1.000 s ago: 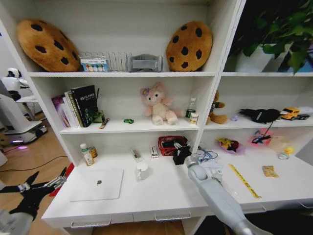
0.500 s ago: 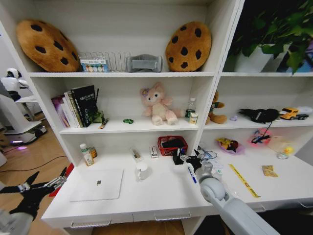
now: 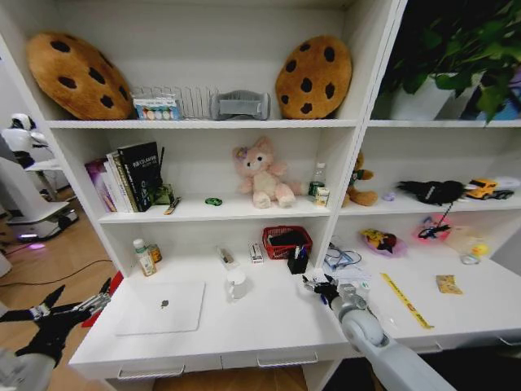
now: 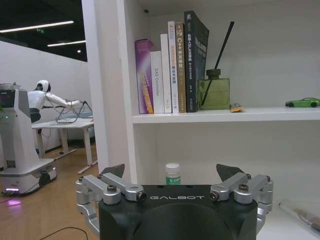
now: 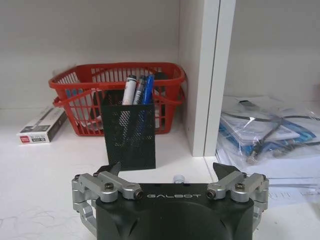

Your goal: Organize the objects on the table.

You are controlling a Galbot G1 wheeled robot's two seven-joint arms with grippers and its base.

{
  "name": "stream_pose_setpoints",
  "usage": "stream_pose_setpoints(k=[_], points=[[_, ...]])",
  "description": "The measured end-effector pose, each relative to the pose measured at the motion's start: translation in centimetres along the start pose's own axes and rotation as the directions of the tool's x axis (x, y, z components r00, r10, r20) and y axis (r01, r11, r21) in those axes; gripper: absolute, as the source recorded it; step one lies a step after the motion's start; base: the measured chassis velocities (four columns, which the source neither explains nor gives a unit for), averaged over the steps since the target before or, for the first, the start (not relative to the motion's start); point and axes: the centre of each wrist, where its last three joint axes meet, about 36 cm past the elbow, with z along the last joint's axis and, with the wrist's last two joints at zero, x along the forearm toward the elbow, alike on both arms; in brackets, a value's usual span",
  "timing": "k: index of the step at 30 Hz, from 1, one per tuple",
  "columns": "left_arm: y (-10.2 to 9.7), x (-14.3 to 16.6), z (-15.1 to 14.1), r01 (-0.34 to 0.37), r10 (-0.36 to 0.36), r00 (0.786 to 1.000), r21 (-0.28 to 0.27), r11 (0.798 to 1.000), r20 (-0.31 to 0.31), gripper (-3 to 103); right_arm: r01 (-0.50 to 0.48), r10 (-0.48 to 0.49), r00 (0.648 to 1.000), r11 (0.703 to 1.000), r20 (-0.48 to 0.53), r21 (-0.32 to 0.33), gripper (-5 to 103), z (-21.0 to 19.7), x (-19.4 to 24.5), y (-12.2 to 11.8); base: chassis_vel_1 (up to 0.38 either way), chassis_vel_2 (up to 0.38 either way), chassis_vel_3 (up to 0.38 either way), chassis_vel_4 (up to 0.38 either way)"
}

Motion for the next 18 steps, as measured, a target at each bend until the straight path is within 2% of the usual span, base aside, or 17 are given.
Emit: stream_pose_setpoints(k=[6,15,18], points=[[0.0,0.0,0.0,0.0,0.0,1.0,0.0,1.0,0.0,100,-0.043,0.044,0.999,0.999,-0.023,0.027,100,1.2,-1.6,-1.5,0.0,0.0,0.0,0.0],[0.0,0.0,0.0,0.0,0.0,1.0,0.0,1.0,0.0,100,-0.019,0.02,0.998,1.0,-0.057,0.02,103,1.5,-3.4,-1.9,0.0,0.0,0.0,0.0],[0.0,0.0,0.0,0.0,0.0,1.0,0.0,1.0,0.0,100,-0.008,0.009,0.997,1.0,-0.071,0.014,96,1.4,-3.9,-1.9,0.0,0.0,0.0,0.0]])
